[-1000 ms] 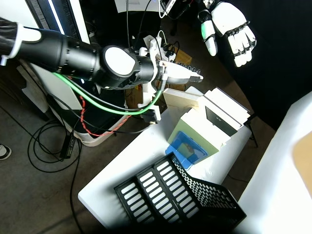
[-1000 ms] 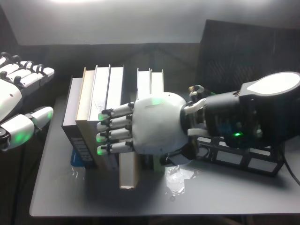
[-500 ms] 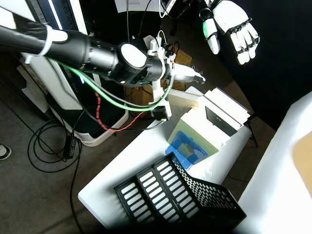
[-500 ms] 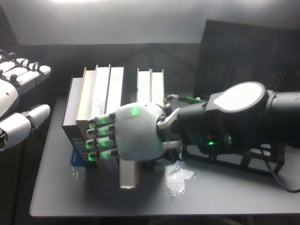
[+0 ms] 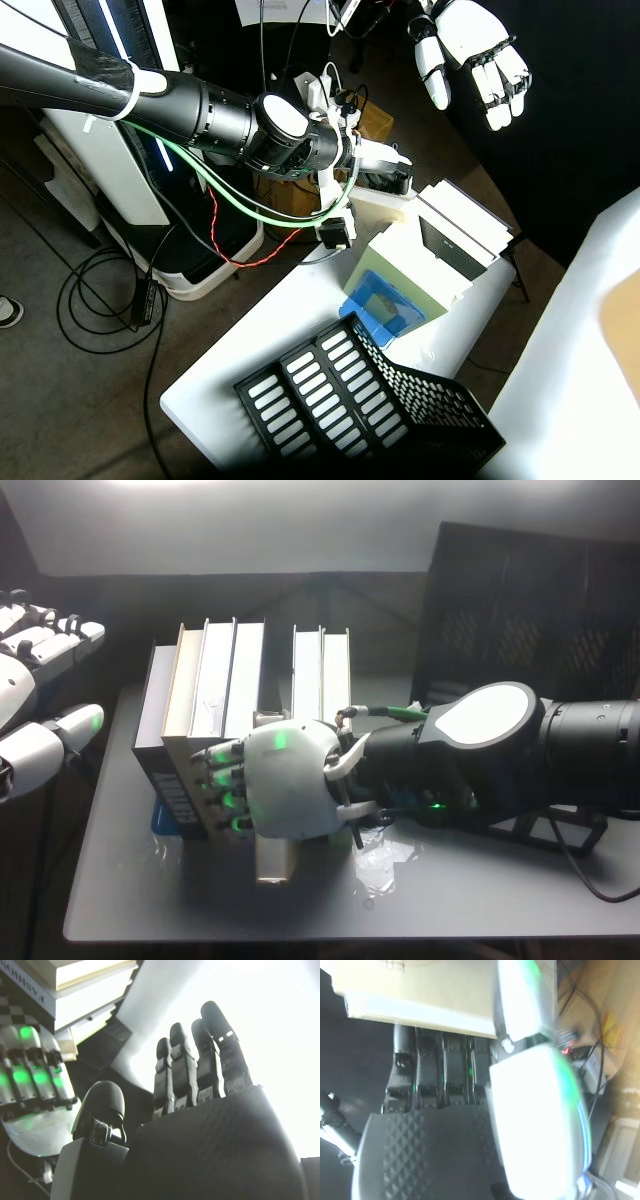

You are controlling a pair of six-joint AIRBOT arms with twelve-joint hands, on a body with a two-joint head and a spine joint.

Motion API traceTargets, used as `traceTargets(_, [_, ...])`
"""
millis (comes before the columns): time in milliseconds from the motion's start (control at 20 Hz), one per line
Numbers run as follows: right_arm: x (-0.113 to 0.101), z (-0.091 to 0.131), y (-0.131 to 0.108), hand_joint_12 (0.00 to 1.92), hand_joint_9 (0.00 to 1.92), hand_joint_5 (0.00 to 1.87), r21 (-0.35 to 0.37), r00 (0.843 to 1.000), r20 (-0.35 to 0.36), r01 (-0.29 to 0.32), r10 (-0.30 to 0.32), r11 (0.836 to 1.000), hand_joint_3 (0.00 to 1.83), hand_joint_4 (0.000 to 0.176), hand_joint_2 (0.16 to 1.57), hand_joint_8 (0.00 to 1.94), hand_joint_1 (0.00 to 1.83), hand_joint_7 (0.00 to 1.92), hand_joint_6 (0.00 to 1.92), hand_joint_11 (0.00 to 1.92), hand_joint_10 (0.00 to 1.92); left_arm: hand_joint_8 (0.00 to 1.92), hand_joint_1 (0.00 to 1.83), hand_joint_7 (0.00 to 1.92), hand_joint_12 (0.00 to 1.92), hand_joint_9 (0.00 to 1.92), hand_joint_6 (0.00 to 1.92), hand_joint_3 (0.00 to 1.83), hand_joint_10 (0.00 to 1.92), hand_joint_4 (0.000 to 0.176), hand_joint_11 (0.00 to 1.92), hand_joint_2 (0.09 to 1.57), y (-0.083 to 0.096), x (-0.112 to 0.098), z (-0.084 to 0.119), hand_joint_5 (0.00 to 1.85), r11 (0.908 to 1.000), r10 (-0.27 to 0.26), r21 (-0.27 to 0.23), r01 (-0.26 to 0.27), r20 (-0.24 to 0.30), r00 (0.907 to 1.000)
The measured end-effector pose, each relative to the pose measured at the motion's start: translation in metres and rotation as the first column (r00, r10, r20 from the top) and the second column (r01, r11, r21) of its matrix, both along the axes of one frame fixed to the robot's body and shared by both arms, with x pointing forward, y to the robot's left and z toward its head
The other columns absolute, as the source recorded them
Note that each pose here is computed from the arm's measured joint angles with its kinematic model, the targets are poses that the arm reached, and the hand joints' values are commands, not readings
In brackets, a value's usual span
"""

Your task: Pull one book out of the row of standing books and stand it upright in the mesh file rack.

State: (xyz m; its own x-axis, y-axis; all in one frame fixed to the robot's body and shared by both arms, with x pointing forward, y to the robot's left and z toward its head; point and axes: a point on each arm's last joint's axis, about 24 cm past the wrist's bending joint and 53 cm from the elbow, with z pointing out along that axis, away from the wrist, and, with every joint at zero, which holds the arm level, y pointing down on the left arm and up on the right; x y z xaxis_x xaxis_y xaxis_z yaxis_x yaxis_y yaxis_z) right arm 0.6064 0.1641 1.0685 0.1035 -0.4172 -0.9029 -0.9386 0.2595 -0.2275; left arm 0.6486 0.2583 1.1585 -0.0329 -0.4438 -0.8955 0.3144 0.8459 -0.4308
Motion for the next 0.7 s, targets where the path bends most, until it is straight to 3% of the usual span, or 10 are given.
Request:
traceTargets(50, [0.001, 0.000, 0.000, 0.25, 0.03, 0.55, -0.003, 1.000, 0.005, 0.001, -0.001, 1.000, 0.08, 0.000, 1.37, 0.04, 0.53, 0.38, 0.11, 0.00, 0.52, 0.01, 0.00, 0.36, 1.11, 0.00, 0.01, 0.00, 0.62, 0.000, 0.00, 1.54, 0.000, 0.000, 0.000, 0.29, 1.0000, -0.001, 0.000, 0.001, 0.000, 1.0000])
traceTargets(100, [0.001, 0.000, 0.000, 0.06, 0.01, 0.43, -0.001, 1.000, 0.001, 0.004, -0.004, 1.000, 0.01, 0.000, 1.25, 0.01, 0.95, 0.30, 0.06, 0.00, 0.55, 0.00, 0.00, 0.34, 1.06, 0.00, 0.00, 0.00, 0.57, 0.000, 0.00, 1.54, 0.000, 0.000, 0.000, 0.28, 1.0000, -0.001, 0.000, 0.001, 0.001, 1.0000])
traceTargets(150, [0.000, 0.000, 0.001, 0.43, 0.08, 0.42, 0.000, 1.000, 0.001, -0.001, 0.001, 1.000, 0.00, 0.000, 1.13, 0.02, 1.21, 0.32, 0.04, 0.00, 0.53, 0.00, 0.00, 0.34, 1.10, 0.00, 0.00, 0.00, 0.58, 0.000, 0.00, 1.54, -0.001, 0.000, 0.000, 0.28, 1.0000, -0.002, 0.000, 0.002, 0.001, 1.0000])
traceTargets(200, [-0.001, -0.001, 0.003, 0.05, 0.05, 0.47, 0.000, 1.000, 0.001, -0.003, 0.003, 1.000, 0.00, 0.000, 1.11, 0.01, 1.31, 0.31, 0.04, 0.00, 0.52, 0.01, 0.00, 0.35, 1.25, 0.00, 0.01, 0.00, 0.62, 0.000, 0.00, 1.54, -0.001, 0.000, 0.000, 0.29, 1.0000, -0.003, -0.003, 0.003, 0.002, 1.0000])
traceTargets(300, [0.001, -0.001, 0.004, 0.06, 0.01, 0.25, -0.002, 1.000, 0.003, 0.002, -0.002, 1.000, 0.03, 0.000, 1.22, 0.00, 1.15, 0.17, 0.01, 0.00, 0.35, 0.00, 0.00, 0.35, 1.32, 0.00, 0.01, 0.00, 0.64, 0.000, 0.00, 1.54, -0.001, 0.000, 0.000, 0.29, 1.0000, -0.004, -0.007, 0.004, 0.003, 1.0000])
traceTargets(350, [0.003, -0.003, 0.003, 0.92, 0.23, 0.54, -0.005, 1.000, 0.005, 0.006, -0.006, 1.000, 0.00, 0.000, 1.07, 0.10, 1.28, 0.46, 0.10, 0.00, 0.54, 0.01, 0.00, 0.33, 1.19, 0.00, 0.01, 0.00, 0.57, 0.000, 0.00, 1.54, -0.001, 0.000, 0.000, 0.28, 0.9999, -0.004, -0.009, 0.004, 0.004, 1.0000])
traceTargets(450, [0.006, -0.009, 0.002, 1.55, 0.28, 0.63, -0.015, 1.000, 0.006, 0.016, -0.016, 1.000, 0.00, 0.000, 1.10, 0.15, 1.30, 0.67, 0.14, 0.00, 0.97, 0.01, 0.00, 0.34, 1.18, 0.00, 0.01, 0.00, 0.57, 0.000, 0.00, 1.54, -0.001, 0.000, 0.001, 0.29, 0.9999, -0.005, -0.012, 0.005, 0.004, 1.0000])
traceTargets(500, [0.005, -0.015, 0.004, 1.85, 0.34, 0.62, -0.027, 1.000, 0.012, 0.015, -0.014, 1.000, 0.01, 0.000, 1.25, 1.34, 1.21, 0.72, 1.02, 0.25, 1.65, 0.00, 0.00, 0.30, 1.13, 0.00, 0.00, 0.00, 0.51, 0.000, 0.00, 1.53, -0.002, 0.000, 0.001, 0.27, 0.9999, -0.007, -0.014, 0.007, 0.005, 1.0000])
traceTargets(550, [0.006, -0.018, 0.006, 1.91, 0.34, 0.56, -0.031, 1.000, 0.012, 0.018, -0.017, 0.999, 0.00, 0.000, 1.31, 1.66, 1.18, 0.69, 1.28, 0.32, 1.83, 0.00, 0.00, 0.30, 1.21, 0.00, 0.00, 0.00, 0.52, 0.000, 0.00, 1.53, -0.002, -0.001, 0.002, 0.26, 0.9998, -0.009, -0.018, 0.009, 0.010, 0.9999])
traceTargets(700, [0.011, -0.030, 0.008, 1.92, 0.34, 0.54, -0.062, 0.999, 0.041, 0.023, -0.020, 0.998, 0.00, 0.000, 1.33, 1.75, 1.17, 0.67, 1.35, 0.34, 1.89, 0.01, 0.00, 0.33, 1.47, 0.00, 0.02, 0.00, 0.66, 0.000, 0.00, 1.52, -0.003, -0.001, 0.006, 0.30, 0.9995, -0.017, -0.027, 0.018, 0.022, 0.9996])
